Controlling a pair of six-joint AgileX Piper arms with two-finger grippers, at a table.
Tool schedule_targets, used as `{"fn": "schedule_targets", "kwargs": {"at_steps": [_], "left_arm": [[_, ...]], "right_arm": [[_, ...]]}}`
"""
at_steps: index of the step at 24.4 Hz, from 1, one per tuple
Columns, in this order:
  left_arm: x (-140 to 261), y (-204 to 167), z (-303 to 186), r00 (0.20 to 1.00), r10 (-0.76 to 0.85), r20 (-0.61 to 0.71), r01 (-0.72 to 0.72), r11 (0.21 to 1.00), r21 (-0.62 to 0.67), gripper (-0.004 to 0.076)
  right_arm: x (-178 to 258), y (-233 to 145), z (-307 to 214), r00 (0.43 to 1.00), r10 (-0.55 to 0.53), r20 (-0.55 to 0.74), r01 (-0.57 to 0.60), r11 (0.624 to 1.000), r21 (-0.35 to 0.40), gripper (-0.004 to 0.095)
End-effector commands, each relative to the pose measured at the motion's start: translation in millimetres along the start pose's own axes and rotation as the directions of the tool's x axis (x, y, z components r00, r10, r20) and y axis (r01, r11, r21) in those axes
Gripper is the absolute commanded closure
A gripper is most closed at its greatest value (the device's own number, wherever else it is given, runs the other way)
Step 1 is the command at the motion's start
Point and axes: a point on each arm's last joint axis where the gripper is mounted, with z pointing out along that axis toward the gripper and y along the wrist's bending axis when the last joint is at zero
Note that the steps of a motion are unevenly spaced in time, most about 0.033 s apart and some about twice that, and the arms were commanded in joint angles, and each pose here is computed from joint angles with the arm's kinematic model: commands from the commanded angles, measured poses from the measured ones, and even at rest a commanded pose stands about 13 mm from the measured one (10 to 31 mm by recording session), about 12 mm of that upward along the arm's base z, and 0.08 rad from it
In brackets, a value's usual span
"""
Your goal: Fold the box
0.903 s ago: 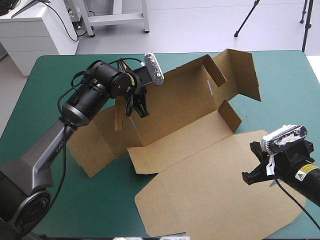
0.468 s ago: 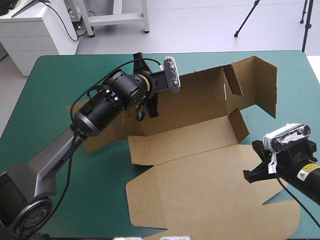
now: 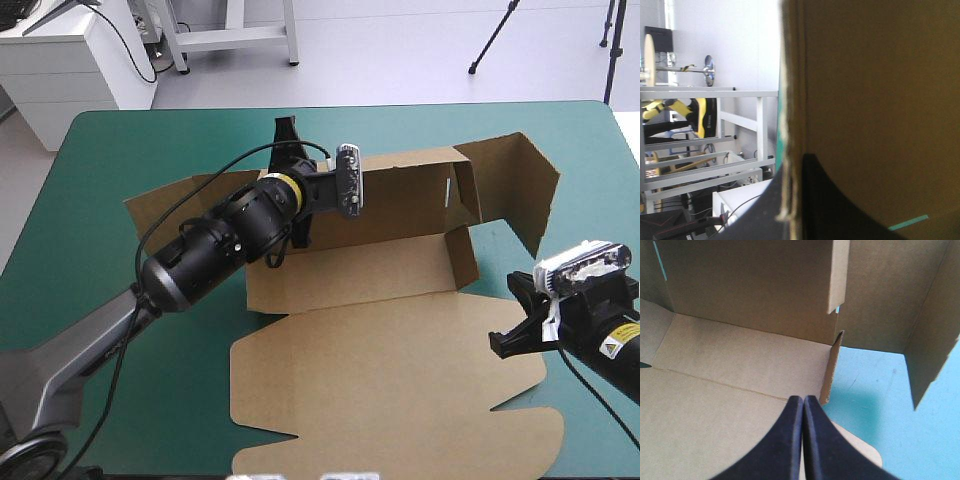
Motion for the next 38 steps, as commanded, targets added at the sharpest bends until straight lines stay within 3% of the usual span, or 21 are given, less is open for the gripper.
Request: {"fn": "schedule_targets", "kwargs": {"at_steps": [1, 10, 27, 29, 35, 38], "left_arm": [[9, 5, -34, 0.996, -0.005, 0.09, 0.02, 0.985, -0.17, 0.0734], [25, -47, -27, 0.977, 0.098, 0.188, -0.066, 0.984, -0.167, 0.0734], [32, -55, -13, 0.996, 0.005, 0.094, 0.008, 0.991, -0.131, 0.0734], [32, -55, -13, 0.996, 0.005, 0.094, 0.008, 0.991, -0.131, 0.0734], [33, -57, -12, 0.996, 0.005, 0.085, 0.006, 0.992, -0.128, 0.0734], [35, -63, -10, 0.997, 0.03, 0.071, -0.022, 0.993, -0.119, 0.0734]], "right_arm": [[-18, -2, -10, 0.992, 0.005, 0.126, -0.009, 1.0, 0.029, 0.0931], [-21, -4, -10, 0.987, 0.051, 0.153, -0.057, 0.998, 0.034, 0.093], [-65, -18, 16, 0.992, 0.046, 0.118, -0.056, 0.995, 0.081, 0.0919], [-72, -20, 19, 0.993, 0.052, 0.106, -0.061, 0.994, 0.087, 0.0865], [-97, -29, 29, 0.994, 0.03, 0.107, -0.045, 0.99, 0.137, 0.0492], [-110, -33, 36, 0.994, 0.018, 0.109, -0.034, 0.988, 0.149, 0.0376]]}}
